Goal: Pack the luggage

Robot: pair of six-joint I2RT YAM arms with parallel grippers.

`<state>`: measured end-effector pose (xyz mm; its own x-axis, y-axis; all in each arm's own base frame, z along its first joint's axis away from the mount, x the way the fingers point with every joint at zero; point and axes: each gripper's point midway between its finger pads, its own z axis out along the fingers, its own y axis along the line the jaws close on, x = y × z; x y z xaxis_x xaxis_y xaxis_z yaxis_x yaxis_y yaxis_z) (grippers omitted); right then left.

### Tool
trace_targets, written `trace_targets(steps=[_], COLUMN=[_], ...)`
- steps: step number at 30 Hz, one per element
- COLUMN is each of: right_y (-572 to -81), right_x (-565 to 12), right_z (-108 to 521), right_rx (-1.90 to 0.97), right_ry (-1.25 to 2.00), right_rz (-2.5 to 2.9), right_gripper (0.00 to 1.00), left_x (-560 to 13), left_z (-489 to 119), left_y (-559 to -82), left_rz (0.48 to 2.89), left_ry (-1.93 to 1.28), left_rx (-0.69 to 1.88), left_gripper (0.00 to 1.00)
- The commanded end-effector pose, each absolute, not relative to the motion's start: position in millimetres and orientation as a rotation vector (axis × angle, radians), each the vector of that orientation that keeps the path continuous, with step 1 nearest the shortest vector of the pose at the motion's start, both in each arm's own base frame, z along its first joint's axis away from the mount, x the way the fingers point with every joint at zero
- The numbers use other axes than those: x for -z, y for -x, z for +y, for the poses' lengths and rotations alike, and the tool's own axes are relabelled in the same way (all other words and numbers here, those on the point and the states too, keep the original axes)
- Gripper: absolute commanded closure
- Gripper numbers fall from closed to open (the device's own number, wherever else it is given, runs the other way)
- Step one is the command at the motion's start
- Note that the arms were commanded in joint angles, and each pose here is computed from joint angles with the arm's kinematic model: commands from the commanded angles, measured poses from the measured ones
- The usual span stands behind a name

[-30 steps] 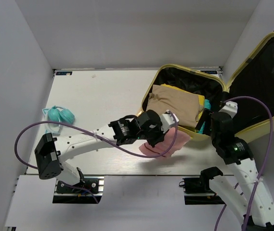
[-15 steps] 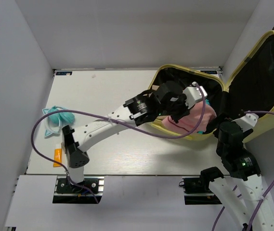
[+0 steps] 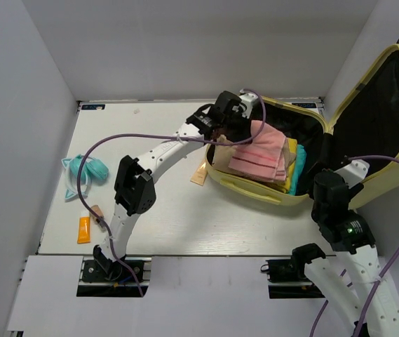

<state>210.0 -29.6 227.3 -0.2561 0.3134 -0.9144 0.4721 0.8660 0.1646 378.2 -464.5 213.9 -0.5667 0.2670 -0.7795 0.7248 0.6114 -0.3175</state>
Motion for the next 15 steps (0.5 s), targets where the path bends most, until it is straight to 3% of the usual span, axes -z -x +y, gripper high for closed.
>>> trace_targets(steps=[1, 4, 5, 6, 15], right_y=[-215.5, -222.2, -224.0, -227.8, -279.9], right_x=[-239.1, -237.8, -239.9, -236.9, -235.0], right_z=[-29.8, -21.7, -19.7, -18.5, 41.8], right_rx=[0.168, 0.150, 0.143, 0.157, -0.026], right_ry=[-0.598, -0.553, -0.542, -0.531, -0.352], right_rz=[1.841, 1.874, 1.876, 1.902, 2.074], right_gripper=[0.10, 0.10, 0.10, 0.10, 0.10], left_x=[-259.0, -248.0, -244.9, -247.0, -253.4], left_z=[-459.5, -458.9, -458.3, -457.8, -409.9], left_y=[-390.8, -395.7, -394.7, -392.2, -408.6], left_rz=[2.057, 2.073, 2.075, 2.066, 2.118], left_ry=[-0.662, -0.671, -0.695, -0.718, -0.629], left_rx=[0.969, 0.995, 0.998, 1.007, 0.859], left_gripper=[0.95, 0.56, 0.14, 0.00, 0.00])
